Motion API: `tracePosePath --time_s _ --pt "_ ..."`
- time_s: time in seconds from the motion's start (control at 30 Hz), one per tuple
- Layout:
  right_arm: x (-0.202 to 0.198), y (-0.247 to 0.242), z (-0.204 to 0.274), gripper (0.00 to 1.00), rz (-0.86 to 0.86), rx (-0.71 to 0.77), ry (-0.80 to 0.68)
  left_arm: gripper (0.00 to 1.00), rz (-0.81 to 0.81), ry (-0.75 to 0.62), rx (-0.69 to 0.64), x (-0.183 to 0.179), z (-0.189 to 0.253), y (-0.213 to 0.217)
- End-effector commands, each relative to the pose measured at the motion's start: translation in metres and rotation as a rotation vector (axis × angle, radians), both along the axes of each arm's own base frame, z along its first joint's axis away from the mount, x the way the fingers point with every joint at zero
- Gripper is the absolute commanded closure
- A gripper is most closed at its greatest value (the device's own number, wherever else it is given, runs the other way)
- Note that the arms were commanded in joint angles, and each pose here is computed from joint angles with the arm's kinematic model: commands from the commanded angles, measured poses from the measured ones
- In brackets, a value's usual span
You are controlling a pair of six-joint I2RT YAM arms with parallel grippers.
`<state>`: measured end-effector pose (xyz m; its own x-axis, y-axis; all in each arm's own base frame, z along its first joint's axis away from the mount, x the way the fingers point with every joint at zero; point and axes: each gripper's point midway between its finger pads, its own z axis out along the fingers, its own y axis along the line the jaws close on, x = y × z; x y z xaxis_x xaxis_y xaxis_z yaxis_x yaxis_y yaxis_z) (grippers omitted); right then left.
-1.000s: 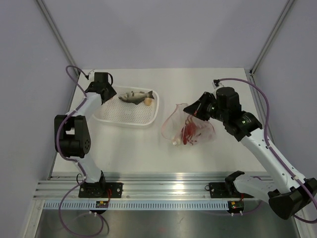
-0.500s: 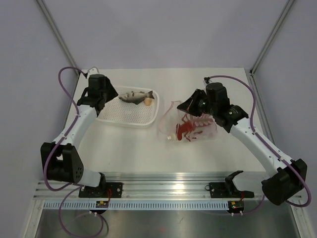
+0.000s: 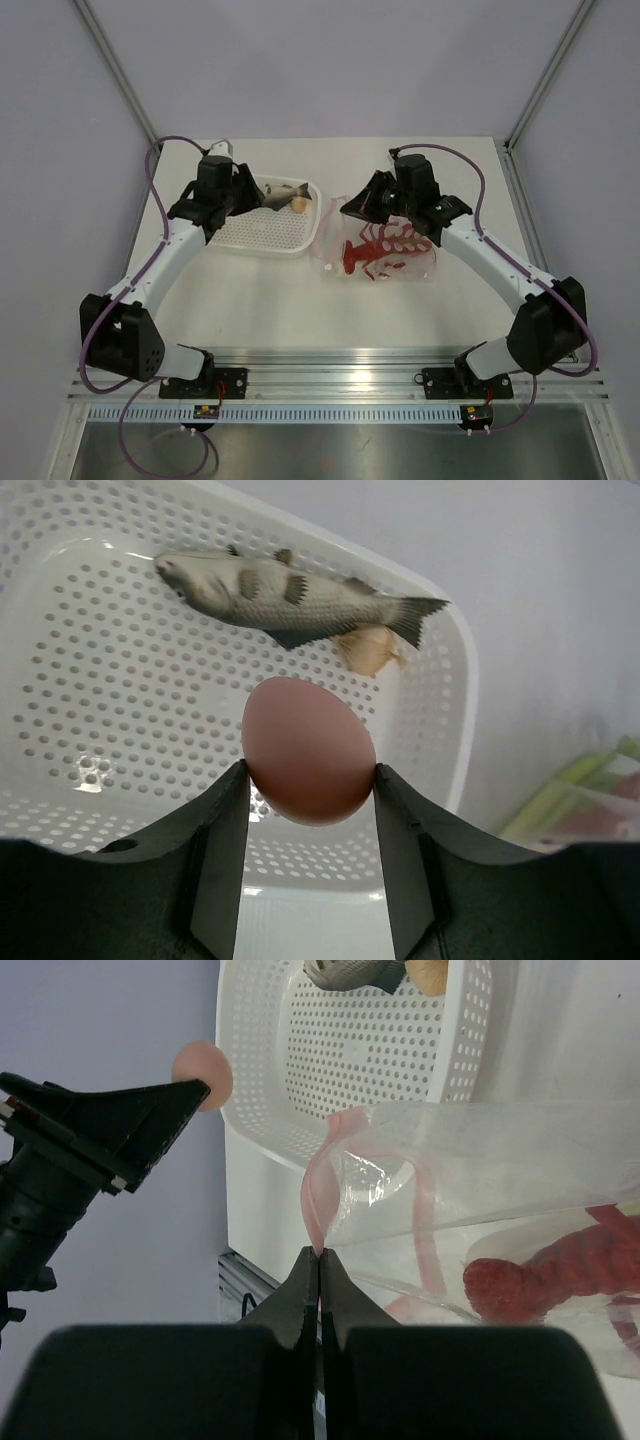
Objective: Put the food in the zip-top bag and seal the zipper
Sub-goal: Pick up the fake food from the bin, then place the fake food in the zipper food storage bag.
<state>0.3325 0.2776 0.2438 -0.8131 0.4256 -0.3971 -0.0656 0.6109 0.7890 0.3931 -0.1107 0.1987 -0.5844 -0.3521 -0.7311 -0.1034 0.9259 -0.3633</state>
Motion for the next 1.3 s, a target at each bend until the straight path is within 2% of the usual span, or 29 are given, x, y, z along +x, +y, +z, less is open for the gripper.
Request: tracePosePath --time_s 0.0,0.27,0.5,0.8,1.07,1.2,1.23,1.27 --pt "0.014 0.014 0.042 1.0 0.04 0.088 -0.105 0.8 -0.182 -0.067 -0.064 -0.016 0.035 -0.035" --pt "0.022 0.023 0.047 1.0 0.062 0.109 -0.106 0.8 -0.436 -0.09 -0.21 -0.047 0.053 -0.089" --pt "0.02 0.022 0.052 1.0 0.06 0.115 -0.114 0.8 -0.662 -0.023 -0.353 -0.079 0.046 -0.141" --pt "0.019 0.022 0.05 1.0 0.062 0.114 -0.107 0.8 -0.748 0.029 -0.444 -0.088 0.029 -0.167" --pt "0.008 0.02 0.057 1.0 0.079 0.131 -0.113 0.8 -0.739 0.043 -0.481 -0.062 0.015 -0.188" --pt "-0.001 0.015 0.061 1.0 0.079 0.141 -0.119 0.8 -0.754 0.022 -0.523 -0.051 0.022 -0.204" --pt "-0.004 0.014 0.065 1.0 0.079 0.148 -0.127 0.78 -0.754 0.022 -0.527 -0.049 0.022 -0.208" --pt "-0.005 0.013 0.065 1.0 0.078 0.149 -0.126 0.71 -0.756 0.023 -0.525 -0.049 0.022 -0.214"
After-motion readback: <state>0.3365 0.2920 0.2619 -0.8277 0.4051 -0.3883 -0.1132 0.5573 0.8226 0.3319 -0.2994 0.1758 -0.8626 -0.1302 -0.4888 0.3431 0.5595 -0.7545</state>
